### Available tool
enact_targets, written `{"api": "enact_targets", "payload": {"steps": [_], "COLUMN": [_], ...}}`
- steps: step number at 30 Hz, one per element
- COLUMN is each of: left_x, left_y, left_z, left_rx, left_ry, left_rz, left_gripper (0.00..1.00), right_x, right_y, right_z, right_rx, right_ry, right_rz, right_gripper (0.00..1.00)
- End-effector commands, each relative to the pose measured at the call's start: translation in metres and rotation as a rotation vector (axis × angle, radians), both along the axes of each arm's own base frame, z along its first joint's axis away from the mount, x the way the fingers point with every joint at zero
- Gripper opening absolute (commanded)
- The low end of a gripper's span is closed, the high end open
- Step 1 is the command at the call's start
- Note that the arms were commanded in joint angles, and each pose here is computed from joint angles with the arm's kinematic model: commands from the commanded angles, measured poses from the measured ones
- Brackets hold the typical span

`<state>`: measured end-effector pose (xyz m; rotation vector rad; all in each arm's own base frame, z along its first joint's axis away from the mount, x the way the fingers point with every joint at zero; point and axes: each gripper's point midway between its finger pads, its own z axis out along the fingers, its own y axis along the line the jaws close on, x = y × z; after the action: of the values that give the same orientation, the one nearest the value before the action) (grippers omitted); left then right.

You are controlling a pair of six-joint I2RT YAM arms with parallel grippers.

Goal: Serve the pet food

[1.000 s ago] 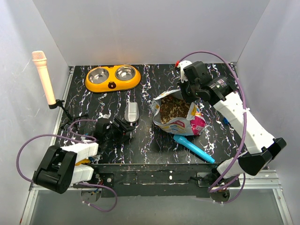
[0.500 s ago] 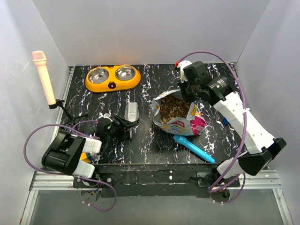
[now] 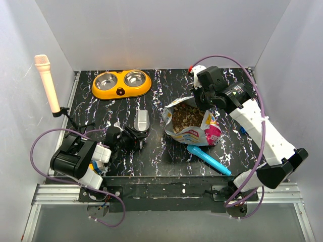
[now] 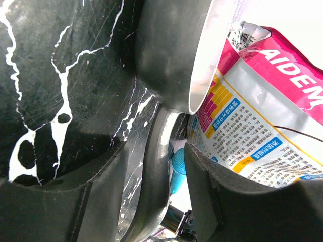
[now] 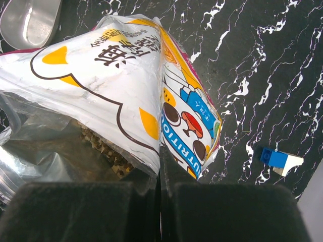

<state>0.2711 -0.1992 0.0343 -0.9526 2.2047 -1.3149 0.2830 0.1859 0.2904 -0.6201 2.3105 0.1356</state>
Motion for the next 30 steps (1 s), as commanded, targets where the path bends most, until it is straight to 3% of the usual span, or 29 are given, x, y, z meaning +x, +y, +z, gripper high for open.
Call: {"api": "enact_targets", "payload": {"steps": [1, 10, 15, 20, 26, 29, 30], "left_x": [-0.017, -0.013, -0.013, -0.009, -0.004, -0.016, -0.030], "left_y": [0.003, -0.005, -0.001, 0.001, -0.009, -0.008, -0.005], "left_z": [-0.019, -0.019, -0.017, -0.003, 0.051, 0.090, 0.094], "left_rx": [0.031, -0.001, -0.010, 0.006, 0.049, 0.079, 0.104], "left_ry": [0.071, 0.056, 0.055, 0.024, -0.007, 0.021, 0.086], "left_rz": [-0.029, -0.065, -0.031, -0.019, -0.124, -0.183, -0.203], "left_gripper": [0.47, 0.39, 0.23, 0.00, 0.00, 0.00, 0.00], "right_x": [0.001, 0.002, 0.001, 0.001, 0.002, 0.005, 0.006], "right_y": [-0.003, -0.003, -0.004, -0.005, -0.004, -0.002, -0.003], "right_z": [0.058, 0.058, 0.058, 0.057, 0.057, 0.056, 0.055], "right_rx": [0.108, 0.105, 0.103, 0.097, 0.101, 0.098, 0.092], "right_ry": [-0.176, -0.178, -0.181, -0.181, -0.184, -0.182, -0.183], "right_rz": [-0.011, -0.011, -0.013, -0.012, -0.011, -0.020, -0.029], "right_gripper": [0.01, 0.01, 0.01, 0.01, 0.01, 0.01, 0.01]}}
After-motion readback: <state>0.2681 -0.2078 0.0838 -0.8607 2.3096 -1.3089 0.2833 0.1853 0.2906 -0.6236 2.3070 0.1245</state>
